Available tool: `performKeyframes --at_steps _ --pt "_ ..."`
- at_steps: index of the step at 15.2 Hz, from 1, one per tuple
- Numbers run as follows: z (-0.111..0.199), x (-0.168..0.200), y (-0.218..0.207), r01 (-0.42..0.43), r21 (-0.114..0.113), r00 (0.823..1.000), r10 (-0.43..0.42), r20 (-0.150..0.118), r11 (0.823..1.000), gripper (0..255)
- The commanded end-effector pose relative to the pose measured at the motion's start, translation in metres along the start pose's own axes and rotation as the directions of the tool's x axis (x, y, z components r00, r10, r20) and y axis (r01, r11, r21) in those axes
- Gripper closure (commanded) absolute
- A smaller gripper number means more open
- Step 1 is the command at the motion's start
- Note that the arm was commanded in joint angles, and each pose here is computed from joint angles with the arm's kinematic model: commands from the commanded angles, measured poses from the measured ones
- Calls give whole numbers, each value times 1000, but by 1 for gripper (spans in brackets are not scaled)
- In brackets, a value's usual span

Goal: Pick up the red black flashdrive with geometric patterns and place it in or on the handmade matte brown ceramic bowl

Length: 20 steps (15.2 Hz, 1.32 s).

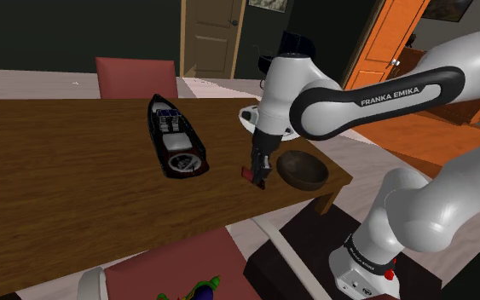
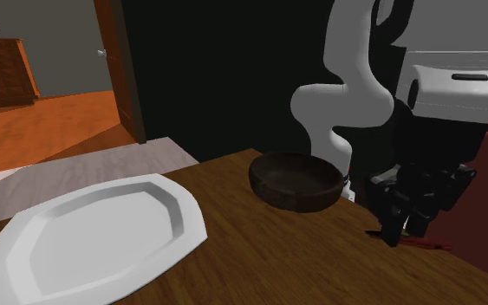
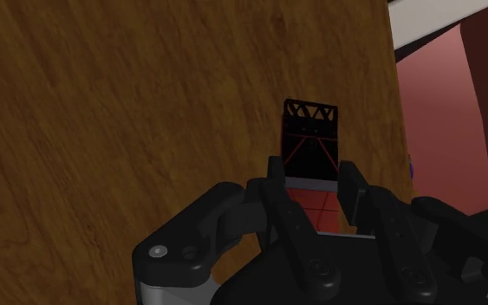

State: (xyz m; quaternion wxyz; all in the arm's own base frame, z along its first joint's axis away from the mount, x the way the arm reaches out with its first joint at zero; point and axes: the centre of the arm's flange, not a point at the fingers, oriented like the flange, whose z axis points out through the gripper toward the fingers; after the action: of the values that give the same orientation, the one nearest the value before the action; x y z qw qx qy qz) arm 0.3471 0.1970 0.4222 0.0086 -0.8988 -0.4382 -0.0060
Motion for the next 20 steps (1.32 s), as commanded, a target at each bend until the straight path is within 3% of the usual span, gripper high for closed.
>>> performKeyframes --at_steps 1,15,20 --pt "-11 1 0 0 0 1000 0 0 1000 255" --pt "-83 2 -1 0 0 1000 0 0 1000 255" --pt "-86 -60 22 0 0 1000 0 0 1000 255"
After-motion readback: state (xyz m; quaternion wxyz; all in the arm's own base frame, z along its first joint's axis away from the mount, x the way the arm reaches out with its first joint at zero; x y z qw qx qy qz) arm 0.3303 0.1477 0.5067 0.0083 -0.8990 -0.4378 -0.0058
